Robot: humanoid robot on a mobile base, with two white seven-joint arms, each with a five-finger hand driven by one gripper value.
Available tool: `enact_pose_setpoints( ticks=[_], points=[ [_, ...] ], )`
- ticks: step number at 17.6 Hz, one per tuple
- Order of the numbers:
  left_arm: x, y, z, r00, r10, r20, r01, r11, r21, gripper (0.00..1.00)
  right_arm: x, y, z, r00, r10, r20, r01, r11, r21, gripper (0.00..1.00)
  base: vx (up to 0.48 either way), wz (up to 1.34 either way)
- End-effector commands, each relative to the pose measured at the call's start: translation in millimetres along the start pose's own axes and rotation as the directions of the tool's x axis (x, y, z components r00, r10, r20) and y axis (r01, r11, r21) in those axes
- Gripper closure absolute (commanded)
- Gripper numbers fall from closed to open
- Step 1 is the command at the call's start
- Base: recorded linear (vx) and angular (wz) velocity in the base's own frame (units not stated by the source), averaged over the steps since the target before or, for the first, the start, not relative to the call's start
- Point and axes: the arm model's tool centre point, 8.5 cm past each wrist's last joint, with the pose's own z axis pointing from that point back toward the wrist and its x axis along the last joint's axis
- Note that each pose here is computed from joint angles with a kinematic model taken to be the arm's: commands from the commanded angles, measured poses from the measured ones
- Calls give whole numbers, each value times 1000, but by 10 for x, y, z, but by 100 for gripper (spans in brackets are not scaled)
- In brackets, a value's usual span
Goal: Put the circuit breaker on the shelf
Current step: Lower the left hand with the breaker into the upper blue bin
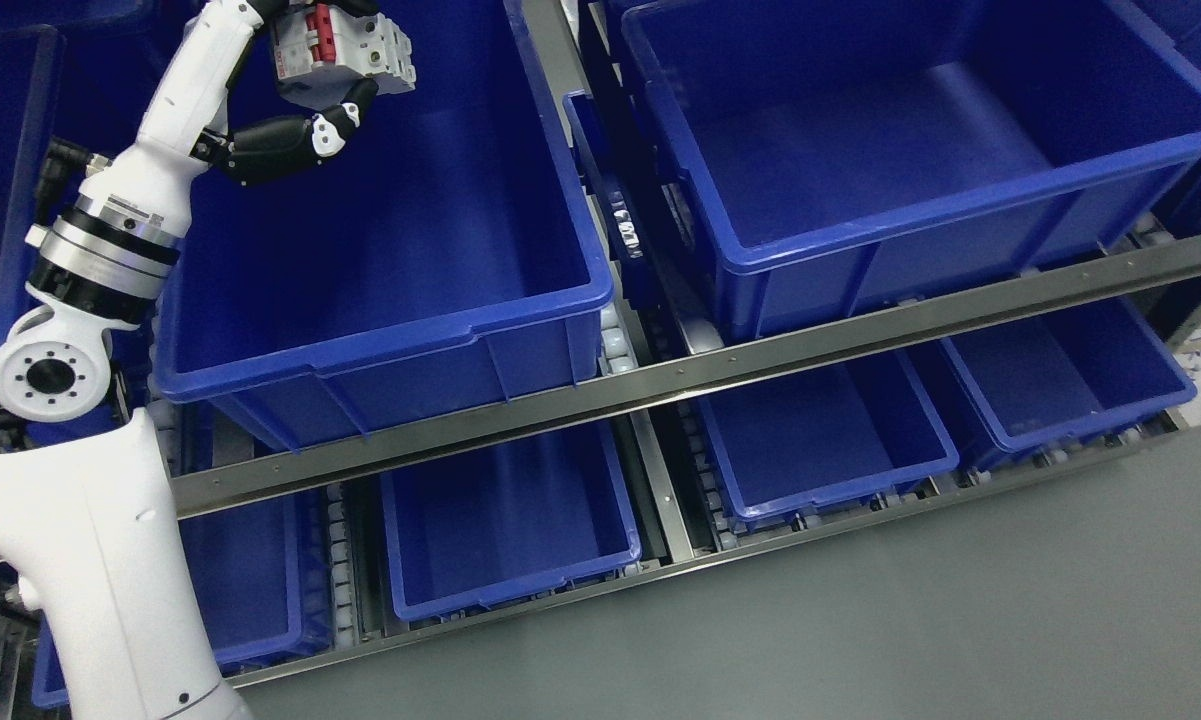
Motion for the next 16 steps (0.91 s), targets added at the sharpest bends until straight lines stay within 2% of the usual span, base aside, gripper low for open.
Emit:
enact_pose_setpoints(
  ticks=[1,3,7,12,16],
  points=[
    [-743,-172,-100,978,29,-208,-62,986,-155,83,9,-112,1,1000,2,2,-2,1000,-17,0,105,240],
    [-783,-170,-318,975,0,-221,-51,973,-225,83,9,-112,1,1000,2,2,-2,1000,-17,0,103,214],
    [-862,-544,-622,965,-27,-259,-81,914,-397,83,9,-112,1,1000,2,2,-2,1000,-17,0,86,116],
    [-1222,-887,-537,911,-79,-405,-161,835,-525,83,9,-112,1,1000,2,2,-2,1000,-17,0,42,11],
    [-1171,-1116,-586,912,-63,-406,-187,816,-548,82,9,-112,1,1000,2,2,-2,1000,-17,0,0,5]
  ],
)
